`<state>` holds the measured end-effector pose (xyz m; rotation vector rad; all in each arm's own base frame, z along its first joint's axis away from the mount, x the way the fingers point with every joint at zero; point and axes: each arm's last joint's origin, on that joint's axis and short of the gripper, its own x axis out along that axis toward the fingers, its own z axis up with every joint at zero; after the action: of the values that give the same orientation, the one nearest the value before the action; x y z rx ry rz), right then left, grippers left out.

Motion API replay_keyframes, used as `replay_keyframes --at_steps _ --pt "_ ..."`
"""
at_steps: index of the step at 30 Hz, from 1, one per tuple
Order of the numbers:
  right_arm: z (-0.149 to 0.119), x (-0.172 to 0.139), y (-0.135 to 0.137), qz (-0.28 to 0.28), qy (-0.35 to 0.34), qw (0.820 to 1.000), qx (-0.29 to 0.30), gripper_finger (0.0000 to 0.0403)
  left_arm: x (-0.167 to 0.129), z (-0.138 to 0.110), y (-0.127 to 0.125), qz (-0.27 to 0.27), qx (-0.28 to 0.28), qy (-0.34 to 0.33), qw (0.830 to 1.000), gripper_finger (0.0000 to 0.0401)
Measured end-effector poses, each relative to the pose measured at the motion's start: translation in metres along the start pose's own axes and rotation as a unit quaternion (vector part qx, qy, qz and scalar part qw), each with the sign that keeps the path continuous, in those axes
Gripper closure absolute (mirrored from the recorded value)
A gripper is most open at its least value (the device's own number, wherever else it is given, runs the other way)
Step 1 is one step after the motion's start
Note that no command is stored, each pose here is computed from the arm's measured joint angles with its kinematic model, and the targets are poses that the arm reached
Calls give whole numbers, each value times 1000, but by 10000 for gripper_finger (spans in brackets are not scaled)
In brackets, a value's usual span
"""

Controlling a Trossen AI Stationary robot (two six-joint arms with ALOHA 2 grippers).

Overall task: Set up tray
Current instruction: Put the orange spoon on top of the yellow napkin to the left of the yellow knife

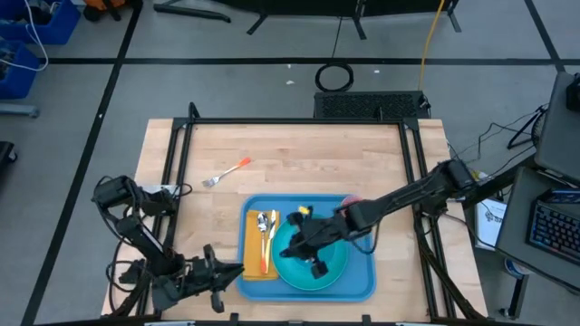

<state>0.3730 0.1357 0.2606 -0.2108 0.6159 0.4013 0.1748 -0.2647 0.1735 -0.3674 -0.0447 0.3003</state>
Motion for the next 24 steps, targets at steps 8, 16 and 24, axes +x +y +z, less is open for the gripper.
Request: replay_keyframes --at_steps 8,16,24 --pt "5 42 -4 26 29 999 18 403 -9 1 -2 11 20 -7 1000 358" --pt "-1 92 -11 24 76 996 41 403 -9 1 -1 15 24 -9 1000 352" --pt "-8 117 -11 18 100 992 74 403 -10 1 -2 9 23 -6 1000 352"
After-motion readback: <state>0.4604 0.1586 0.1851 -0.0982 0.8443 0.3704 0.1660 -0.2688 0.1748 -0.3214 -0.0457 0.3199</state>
